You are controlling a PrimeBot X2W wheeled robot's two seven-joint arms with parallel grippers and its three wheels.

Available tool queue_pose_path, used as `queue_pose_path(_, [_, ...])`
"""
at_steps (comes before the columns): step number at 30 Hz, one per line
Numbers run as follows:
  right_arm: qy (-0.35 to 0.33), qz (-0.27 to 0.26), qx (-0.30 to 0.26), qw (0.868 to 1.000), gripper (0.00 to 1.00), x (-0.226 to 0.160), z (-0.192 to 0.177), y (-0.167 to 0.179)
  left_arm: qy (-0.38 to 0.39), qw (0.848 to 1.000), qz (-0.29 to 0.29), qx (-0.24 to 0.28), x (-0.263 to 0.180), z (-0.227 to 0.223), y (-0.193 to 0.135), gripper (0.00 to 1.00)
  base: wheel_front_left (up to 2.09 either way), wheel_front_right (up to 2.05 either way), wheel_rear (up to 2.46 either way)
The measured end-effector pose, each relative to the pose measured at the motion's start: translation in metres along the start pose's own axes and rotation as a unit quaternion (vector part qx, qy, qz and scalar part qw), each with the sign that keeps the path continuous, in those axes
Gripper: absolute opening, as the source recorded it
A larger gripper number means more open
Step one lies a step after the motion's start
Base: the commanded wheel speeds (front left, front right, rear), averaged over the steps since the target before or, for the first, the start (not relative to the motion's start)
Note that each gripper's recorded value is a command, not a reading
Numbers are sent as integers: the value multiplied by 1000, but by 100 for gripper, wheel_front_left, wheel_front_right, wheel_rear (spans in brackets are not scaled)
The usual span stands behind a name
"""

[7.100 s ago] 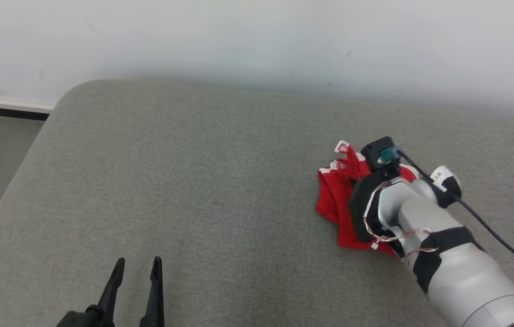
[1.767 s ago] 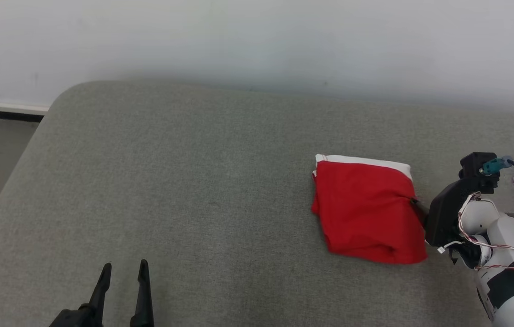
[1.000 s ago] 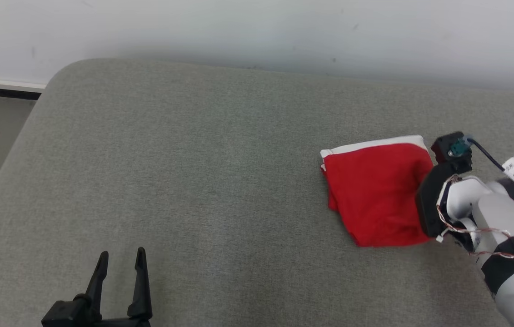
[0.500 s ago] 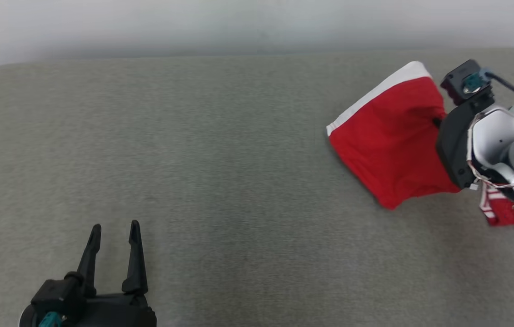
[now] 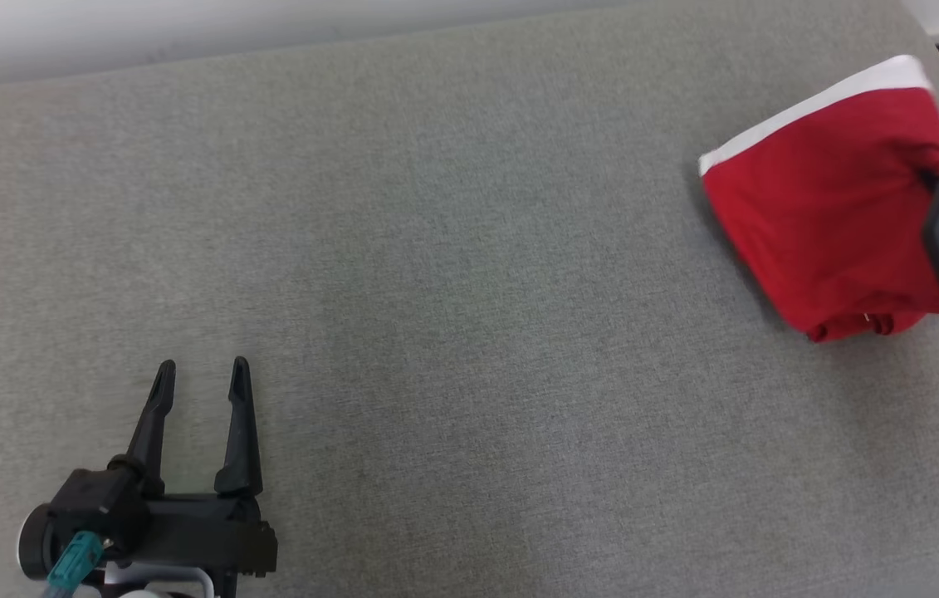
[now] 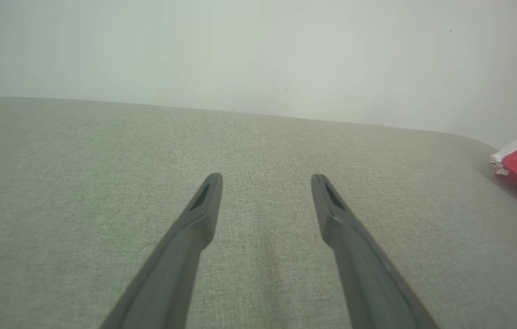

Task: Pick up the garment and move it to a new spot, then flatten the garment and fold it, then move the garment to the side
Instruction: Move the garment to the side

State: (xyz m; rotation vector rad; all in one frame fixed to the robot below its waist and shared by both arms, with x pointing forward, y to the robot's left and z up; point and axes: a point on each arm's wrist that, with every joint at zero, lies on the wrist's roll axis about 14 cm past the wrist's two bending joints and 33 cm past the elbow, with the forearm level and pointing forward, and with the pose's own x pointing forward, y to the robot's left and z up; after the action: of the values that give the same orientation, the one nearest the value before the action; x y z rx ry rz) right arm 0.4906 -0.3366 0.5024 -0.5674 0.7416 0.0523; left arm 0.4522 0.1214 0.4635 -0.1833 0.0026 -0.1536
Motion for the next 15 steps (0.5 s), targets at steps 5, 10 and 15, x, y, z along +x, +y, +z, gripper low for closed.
queue_pose_path(5, [26, -53, 3, 998, 0, 6, -30, -35, 18, 1000, -18, -3, 8, -17, -7, 100, 0, 0, 0])
queue_pose_path(10, [43, -95, 10, 994, 0, 14, -52, -59, 26, 1000, -17, 0, 11, -24, -3, 100, 0, 0, 0])
queue_pose_path(15, [61, -101, 42, 992, 0, 29, -71, -50, 32, 999, 1, 10, 6, -26, 11, 100, 0, 0, 0])
